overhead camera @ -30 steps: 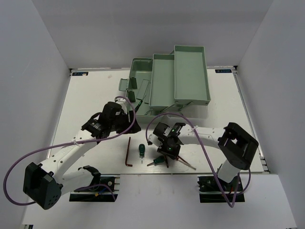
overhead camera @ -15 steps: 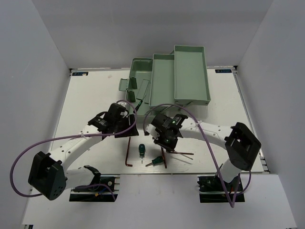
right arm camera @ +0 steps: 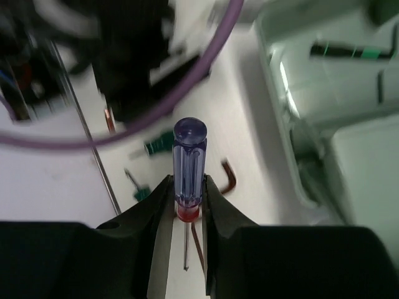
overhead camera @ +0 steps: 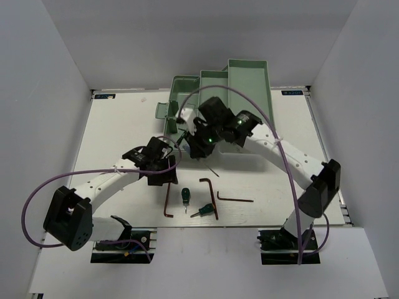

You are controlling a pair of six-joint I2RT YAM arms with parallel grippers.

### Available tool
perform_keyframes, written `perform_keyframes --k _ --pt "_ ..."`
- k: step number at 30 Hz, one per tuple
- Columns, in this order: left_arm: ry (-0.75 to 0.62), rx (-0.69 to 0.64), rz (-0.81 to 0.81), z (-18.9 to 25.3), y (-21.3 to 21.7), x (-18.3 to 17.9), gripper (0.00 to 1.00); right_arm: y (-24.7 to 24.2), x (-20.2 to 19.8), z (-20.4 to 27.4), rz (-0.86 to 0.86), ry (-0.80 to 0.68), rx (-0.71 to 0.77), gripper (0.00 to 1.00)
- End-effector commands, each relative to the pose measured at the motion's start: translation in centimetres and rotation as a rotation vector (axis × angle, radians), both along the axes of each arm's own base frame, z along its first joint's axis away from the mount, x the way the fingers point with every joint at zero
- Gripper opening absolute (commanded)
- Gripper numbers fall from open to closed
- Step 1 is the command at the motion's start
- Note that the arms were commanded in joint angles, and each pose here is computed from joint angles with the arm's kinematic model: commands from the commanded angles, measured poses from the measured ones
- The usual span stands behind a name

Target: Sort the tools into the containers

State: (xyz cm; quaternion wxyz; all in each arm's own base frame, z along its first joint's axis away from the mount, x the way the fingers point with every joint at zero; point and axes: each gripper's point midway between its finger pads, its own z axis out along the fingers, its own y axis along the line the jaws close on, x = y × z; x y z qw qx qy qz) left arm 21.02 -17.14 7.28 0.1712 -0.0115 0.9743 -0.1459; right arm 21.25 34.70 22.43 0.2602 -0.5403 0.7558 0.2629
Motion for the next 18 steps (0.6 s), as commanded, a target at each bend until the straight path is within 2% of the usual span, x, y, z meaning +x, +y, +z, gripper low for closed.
perform_keyframes --k 1,3,8,13,18 --pt "-0.014 0.027 0.031 0.8 0.6 0.2 0.74 3.5 1.3 3.3 -0.023 0.102 0.156 0.00" --pt "0.010 0.036 0.050 0.2 1.2 -0.4 0.72 4.5 3.2 5.9 -0.075 0.097 0.229 0.00" --pt "0.023 0.015 0.075 -0.5 1.1 -0.9 0.71 7.4 11.7 7.9 -0.306 0.011 0.379 0.00" --pt "0.033 0.006 0.080 -1.1 1.1 -1.3 0.71 8.7 18.1 5.3 -0.481 0.000 0.438 0.00" --pt "0.025 0.001 0.080 -1.2 0.9 -1.0 0.70 7.8 22.6 2.6 -0.593 -0.070 0.393 0.00"
